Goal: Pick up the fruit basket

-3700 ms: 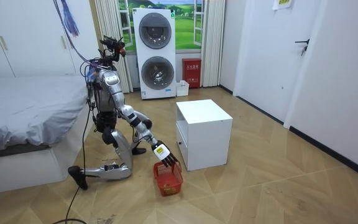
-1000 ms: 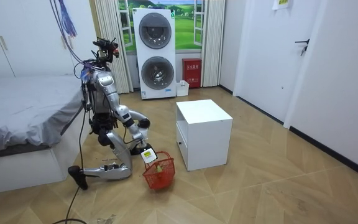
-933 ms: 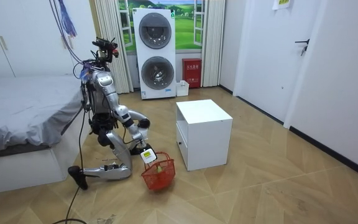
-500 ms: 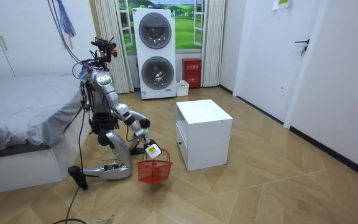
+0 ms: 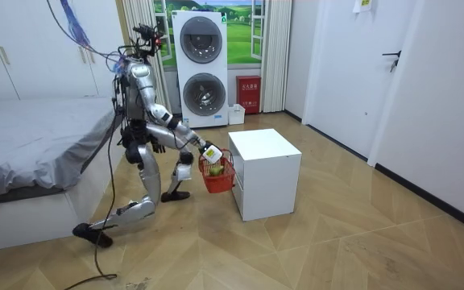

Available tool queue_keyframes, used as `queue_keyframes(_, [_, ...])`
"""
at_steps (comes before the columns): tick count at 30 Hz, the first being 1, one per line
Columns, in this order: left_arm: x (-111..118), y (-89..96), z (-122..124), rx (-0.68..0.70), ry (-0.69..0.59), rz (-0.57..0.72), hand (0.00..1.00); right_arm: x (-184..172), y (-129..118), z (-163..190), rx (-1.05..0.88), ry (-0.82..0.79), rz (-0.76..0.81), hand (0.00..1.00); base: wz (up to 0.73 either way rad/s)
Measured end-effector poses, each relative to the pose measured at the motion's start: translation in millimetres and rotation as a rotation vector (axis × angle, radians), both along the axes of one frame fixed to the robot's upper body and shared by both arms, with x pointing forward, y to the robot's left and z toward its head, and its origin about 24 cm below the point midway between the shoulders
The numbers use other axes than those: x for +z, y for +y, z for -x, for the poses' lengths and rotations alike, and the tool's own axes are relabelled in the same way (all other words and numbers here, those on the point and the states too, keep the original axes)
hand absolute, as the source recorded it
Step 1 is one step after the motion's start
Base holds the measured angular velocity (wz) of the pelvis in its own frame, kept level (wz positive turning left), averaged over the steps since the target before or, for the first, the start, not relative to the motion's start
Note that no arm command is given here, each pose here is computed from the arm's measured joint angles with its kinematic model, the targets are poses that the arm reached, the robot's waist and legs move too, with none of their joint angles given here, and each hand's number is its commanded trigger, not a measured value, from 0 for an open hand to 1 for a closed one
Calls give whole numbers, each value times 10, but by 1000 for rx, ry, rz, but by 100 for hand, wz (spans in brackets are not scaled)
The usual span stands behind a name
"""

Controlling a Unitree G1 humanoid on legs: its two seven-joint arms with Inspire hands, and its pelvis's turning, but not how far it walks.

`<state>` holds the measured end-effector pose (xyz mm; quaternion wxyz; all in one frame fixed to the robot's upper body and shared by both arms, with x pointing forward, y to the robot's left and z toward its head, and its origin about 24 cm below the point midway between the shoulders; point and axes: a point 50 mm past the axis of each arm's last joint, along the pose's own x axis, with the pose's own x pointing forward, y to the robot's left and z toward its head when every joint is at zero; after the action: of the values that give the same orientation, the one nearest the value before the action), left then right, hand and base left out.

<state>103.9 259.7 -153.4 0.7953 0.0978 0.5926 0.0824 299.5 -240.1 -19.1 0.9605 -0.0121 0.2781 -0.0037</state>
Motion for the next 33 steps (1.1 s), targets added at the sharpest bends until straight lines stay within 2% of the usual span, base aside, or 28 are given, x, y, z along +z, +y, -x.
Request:
queue_keyframes(4, [-7,107,213,32,31,-19,0,12,157,135,77,-53,-64,100,-24])
queue_keyframes(8, [29,195,211,34,17,-58,0,-27,287,211,134,-54,-99,100,-31])
queue_keyframes(14, [42,158,133,70,-37,-39,0,-154,381,387,205,-1,-113,100,-10])
queue_keyframes(18, [-23,67,310,110,-10,-9,0,-172,459,567,241,-14,-177,100,-3])
queue_keyframes(22, [-45,51,461,117,17,-3,0,-36,571,522,308,-76,-197,100,16])
queue_keyframes(30, [-35,48,525,113,6,10,0,345,765,432,401,-245,-248,100,6])
queue_keyframes(33, [-26,55,502,113,-4,7,0,367,779,433,399,-257,-253,100,36])
